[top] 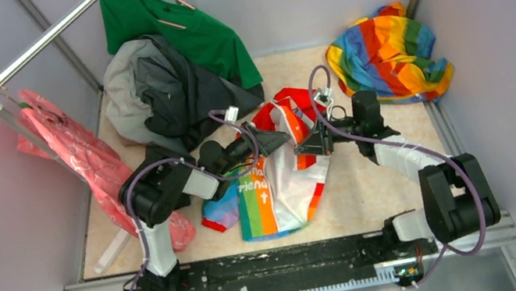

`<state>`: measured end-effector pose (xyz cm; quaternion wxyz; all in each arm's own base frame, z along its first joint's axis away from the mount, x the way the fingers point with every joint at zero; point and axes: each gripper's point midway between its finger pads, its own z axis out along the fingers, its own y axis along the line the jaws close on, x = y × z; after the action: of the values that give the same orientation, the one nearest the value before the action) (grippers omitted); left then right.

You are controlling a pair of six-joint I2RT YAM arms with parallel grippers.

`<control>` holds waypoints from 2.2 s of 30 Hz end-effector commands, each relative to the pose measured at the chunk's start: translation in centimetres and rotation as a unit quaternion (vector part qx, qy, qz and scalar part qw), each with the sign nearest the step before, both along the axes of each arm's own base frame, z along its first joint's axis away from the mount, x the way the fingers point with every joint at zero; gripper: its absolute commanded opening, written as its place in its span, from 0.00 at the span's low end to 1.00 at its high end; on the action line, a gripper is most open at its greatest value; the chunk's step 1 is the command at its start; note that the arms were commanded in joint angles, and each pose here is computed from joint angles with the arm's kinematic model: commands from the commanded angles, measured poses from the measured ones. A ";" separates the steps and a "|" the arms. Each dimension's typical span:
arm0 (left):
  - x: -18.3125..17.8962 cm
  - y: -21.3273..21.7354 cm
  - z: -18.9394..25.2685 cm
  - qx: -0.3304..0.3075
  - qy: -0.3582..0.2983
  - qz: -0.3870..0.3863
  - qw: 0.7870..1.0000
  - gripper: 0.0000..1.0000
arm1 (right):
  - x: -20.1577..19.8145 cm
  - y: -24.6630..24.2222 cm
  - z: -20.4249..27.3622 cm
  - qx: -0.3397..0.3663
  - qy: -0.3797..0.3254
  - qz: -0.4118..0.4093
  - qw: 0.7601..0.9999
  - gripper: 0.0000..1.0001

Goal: Zip up the jacket

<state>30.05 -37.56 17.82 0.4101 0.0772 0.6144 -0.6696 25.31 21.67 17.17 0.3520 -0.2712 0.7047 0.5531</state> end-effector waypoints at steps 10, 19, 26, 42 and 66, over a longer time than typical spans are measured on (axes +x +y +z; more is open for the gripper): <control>-3.3 -1.4 5.1 -0.080 -0.104 -0.029 0.991 0.49 | 0.0 0.2 0.2 0.001 -0.019 0.043 0.999 0.00; -1.9 -2.4 0.2 0.037 -0.129 -0.012 0.991 0.00 | -1.7 0.2 1.8 0.038 -0.039 0.093 0.994 0.00; 0.4 -0.5 1.1 0.086 -0.210 0.081 0.970 0.00 | -3.2 -0.1 0.7 0.016 -0.062 0.121 0.991 0.00; -1.0 0.2 6.3 0.056 -0.336 0.087 0.936 0.00 | -3.8 1.9 -3.6 -0.068 -0.035 0.148 0.986 0.00; 0.1 2.1 6.0 0.071 -0.393 0.143 0.905 0.00 | -6.3 2.4 -2.4 -0.054 -0.072 0.200 0.976 0.00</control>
<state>30.47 -36.42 17.58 0.6532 0.2974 0.5371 -0.4432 18.60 23.82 14.97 0.2679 -0.4407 0.6373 0.5726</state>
